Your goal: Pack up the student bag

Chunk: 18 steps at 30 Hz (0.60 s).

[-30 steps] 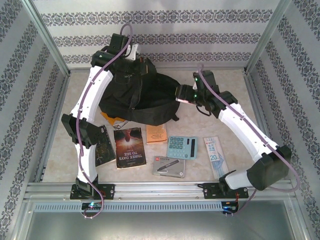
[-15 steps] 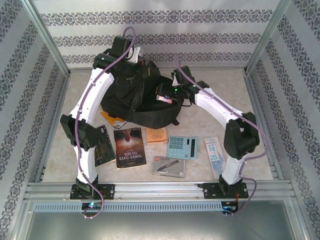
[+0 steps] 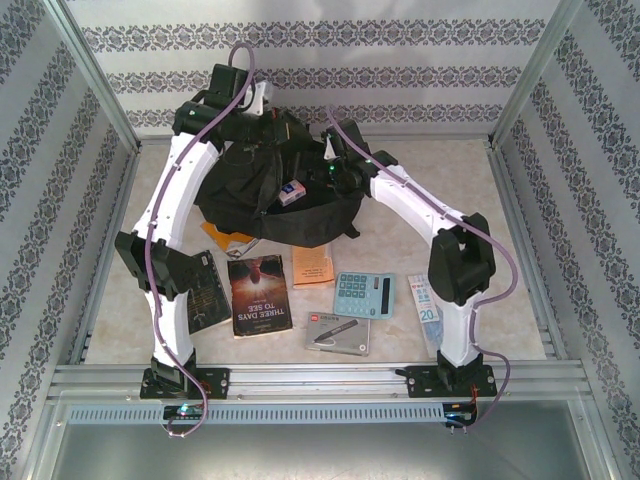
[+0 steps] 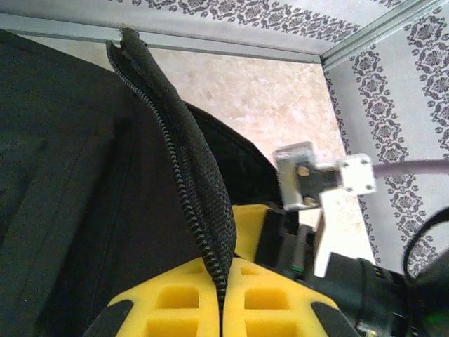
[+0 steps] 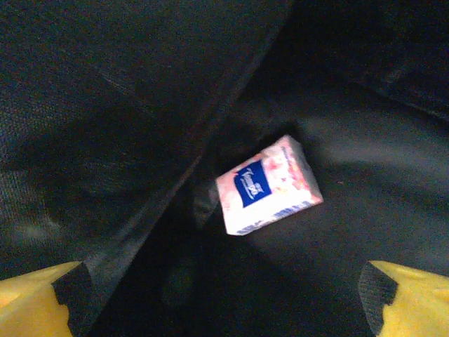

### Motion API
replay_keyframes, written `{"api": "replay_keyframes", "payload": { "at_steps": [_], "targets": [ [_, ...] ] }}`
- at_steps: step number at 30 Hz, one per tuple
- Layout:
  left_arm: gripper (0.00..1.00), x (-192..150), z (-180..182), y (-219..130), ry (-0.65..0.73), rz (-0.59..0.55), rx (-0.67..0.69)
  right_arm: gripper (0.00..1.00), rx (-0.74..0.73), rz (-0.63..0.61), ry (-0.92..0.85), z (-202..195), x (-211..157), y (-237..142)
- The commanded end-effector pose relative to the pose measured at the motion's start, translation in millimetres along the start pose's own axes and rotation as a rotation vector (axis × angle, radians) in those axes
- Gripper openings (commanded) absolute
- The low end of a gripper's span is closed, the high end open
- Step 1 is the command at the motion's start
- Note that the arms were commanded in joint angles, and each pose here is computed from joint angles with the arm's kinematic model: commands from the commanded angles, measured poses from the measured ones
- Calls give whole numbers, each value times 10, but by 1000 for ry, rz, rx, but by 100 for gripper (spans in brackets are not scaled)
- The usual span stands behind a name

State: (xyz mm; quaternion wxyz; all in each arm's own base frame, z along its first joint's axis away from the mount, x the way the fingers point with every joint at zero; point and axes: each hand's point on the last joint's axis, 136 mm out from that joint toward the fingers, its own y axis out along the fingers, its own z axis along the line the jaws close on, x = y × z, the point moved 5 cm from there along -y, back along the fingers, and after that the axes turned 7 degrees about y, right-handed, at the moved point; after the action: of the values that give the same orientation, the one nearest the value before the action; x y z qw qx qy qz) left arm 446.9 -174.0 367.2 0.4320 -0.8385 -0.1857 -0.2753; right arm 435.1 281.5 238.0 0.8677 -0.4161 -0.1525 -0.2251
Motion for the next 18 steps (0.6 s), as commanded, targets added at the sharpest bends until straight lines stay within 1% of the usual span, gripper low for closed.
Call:
{"api": "replay_keyframes", "payload": {
  "at_steps": [1, 3, 4, 5, 7, 9, 10, 12, 15, 17, 18],
  "targets": [
    [0, 180, -108, -222, 26, -104, -41, 98, -190, -187, -298, 276, 115, -627],
    [0, 177, -80, -208, 22, -103, -38, 98, -306, -293, -346, 267, 158, -854],
    [0, 170, -70, -192, 20, -100, -39, 98, -340, -333, -317, 207, 175, -962],
    [0, 166, -61, -176, 18, -97, -42, 98, -324, -343, -297, 165, 176, -1025],
    [0, 139, -55, -145, 12, -86, -52, 98, -216, -312, -214, 51, 167, -1149],
    [0, 97, -44, -114, 6, -75, -62, 98, -128, -262, -120, -108, 89, -1254],
    [0, 71, -33, -90, 5, -71, -65, 98, -121, -241, -92, -191, 21, -1323],
    [0, 24, -24, -80, 1, -70, -75, 98, -165, -210, -68, -364, -164, -1415],
    [0, -41, -30, -50, -8, -72, -104, 97, -221, -21, -38, -661, -589, -1480],
    [0, -75, -45, -28, -11, -65, -122, 90, -243, 92, -20, -876, -928, -1489],
    [0, -96, -48, -13, -11, -58, -128, 88, -252, 121, 0, -993, -1094, -1523]
  ]
}}
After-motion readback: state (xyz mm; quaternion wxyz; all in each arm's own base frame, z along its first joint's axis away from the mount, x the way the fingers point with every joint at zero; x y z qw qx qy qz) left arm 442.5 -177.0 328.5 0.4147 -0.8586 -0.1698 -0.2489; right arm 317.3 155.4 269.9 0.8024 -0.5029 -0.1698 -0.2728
